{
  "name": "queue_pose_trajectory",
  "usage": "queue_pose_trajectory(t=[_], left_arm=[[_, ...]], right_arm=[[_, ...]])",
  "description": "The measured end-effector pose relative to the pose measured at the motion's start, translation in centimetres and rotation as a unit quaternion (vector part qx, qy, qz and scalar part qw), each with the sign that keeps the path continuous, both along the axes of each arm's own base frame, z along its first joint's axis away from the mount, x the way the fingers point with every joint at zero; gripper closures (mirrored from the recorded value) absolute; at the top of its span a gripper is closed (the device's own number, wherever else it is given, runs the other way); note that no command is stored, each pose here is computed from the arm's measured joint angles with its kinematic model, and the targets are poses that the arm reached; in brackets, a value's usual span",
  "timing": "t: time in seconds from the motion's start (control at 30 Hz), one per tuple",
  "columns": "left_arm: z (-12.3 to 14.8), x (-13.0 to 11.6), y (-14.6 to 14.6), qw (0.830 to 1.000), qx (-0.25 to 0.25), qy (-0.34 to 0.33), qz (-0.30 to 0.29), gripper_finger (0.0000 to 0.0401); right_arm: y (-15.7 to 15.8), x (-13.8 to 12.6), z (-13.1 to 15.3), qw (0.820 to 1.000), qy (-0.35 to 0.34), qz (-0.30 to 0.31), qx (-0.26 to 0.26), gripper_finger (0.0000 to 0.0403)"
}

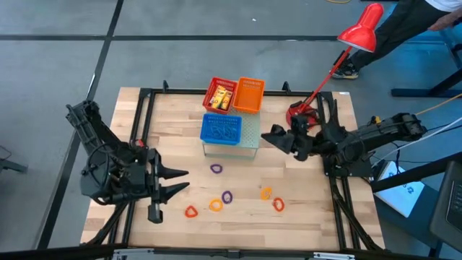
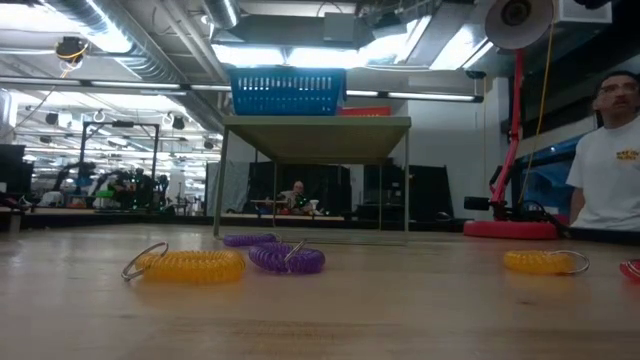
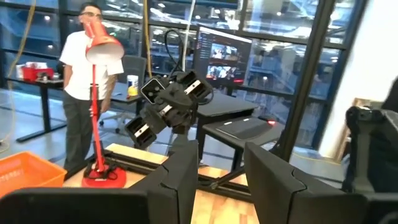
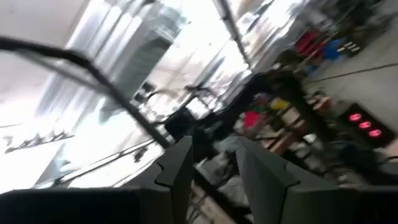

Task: Pick & Place Office Desk Supplies
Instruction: Put the orange spring keychain into the orange basket on the shelf

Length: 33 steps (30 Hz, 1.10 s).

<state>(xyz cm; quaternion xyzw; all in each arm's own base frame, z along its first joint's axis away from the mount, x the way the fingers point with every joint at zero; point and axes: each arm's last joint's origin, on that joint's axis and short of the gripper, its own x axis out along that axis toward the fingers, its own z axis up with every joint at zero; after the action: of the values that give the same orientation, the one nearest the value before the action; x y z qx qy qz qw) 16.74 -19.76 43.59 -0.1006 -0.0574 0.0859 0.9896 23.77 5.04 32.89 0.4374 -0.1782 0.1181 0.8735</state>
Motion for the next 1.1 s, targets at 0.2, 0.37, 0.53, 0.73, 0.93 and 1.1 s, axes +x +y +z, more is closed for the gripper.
queue_pose_trajectory(t=[0.2, 0.37, 0.53, 0.73, 0.93, 1.1], left_arm=[[0.0, 0.4, 0.3, 1.0, 0.006, -0.002, -0.011, 0.0276], [-0.1, 0.4, 0.3, 1.0, -0.001, -0.001, -0.011, 0.0276], [-0.1, 0.4, 0.3, 1.0, -0.002, 0.0, -0.007, 0.0276], [-0.1, 0.4, 0.4, 1.0, -0.015, 0.0, 0.003, 0.0276], [-0.2, 0.4, 0.4, 1.0, -0.016, 0.003, 0.001, 0.0276], [-0.3, 0.5, 0.3, 1.0, -0.015, 0.004, 0.0, 0.0276]], right_arm=[[-0.3, 0.3, 0.2, 0.998, 0.002, 0.047, 0.037, 0.0275], [1.9, 1.5, 2.3, 0.986, 0.086, 0.141, 0.037, 0.0275], [7.0, 3.3, 2.0, 0.917, 0.343, 0.197, -0.052, 0.0275], [10.9, 1.6, -4.4, 0.703, 0.679, 0.147, -0.151, 0.0275], [14.0, -0.3, -10.8, 0.602, 0.771, 0.148, -0.144, 0.0275], [14.1, -0.5, -12.9, 0.614, 0.772, 0.124, -0.106, 0.0275]])
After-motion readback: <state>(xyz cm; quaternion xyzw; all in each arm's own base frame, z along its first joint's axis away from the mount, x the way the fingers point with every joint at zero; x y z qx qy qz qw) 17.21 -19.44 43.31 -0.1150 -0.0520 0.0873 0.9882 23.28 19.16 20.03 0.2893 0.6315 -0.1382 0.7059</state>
